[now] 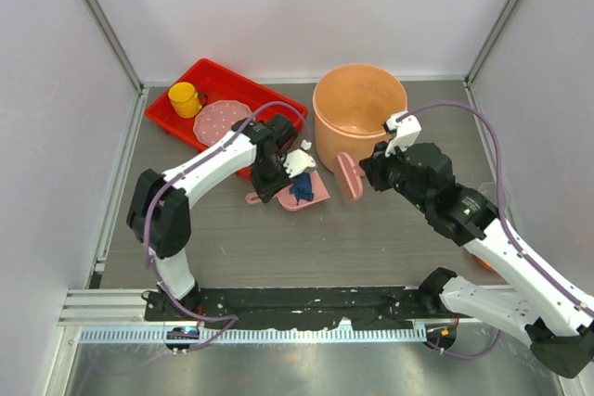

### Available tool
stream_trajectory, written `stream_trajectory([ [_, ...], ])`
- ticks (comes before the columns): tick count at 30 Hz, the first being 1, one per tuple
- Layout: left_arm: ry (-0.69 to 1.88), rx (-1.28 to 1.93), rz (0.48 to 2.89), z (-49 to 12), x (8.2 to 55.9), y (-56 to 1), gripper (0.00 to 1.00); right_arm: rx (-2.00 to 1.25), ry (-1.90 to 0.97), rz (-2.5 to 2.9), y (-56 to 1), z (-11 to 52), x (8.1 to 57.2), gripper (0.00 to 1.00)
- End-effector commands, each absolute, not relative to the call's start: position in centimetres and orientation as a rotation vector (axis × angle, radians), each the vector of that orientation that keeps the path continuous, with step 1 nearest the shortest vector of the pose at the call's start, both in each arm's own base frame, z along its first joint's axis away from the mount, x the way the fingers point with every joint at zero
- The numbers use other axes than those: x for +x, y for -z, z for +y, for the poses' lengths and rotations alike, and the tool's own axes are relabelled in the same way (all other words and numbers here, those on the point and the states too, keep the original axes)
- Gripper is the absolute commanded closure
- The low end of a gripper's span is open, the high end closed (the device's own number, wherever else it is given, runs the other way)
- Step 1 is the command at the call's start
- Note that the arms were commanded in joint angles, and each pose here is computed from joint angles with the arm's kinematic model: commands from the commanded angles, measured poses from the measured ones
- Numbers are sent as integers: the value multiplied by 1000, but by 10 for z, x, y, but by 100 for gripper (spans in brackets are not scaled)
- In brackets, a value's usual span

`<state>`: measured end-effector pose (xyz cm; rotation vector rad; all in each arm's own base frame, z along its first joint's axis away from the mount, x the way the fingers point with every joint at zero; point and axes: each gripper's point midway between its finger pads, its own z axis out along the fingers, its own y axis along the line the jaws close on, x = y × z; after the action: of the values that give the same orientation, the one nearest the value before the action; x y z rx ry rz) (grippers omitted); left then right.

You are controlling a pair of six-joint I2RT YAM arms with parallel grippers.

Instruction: Sweep away the paper scraps from the table

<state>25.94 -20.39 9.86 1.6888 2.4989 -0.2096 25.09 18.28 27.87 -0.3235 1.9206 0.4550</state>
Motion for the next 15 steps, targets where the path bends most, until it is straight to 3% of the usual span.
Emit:
stream_trajectory([
  [1, 250, 1650, 2395, -203, 255, -137, 100, -302, -336, 1894, -299, 154, 245, 99],
  [9, 146, 1462, 2295, -185, 277, -204, 100, -324, -278, 1888, -305, 143, 242, 99],
  [15, -89, 1271, 2152, -179, 327, -274, 100, -349, -283, 1900, -301, 149, 245, 99],
])
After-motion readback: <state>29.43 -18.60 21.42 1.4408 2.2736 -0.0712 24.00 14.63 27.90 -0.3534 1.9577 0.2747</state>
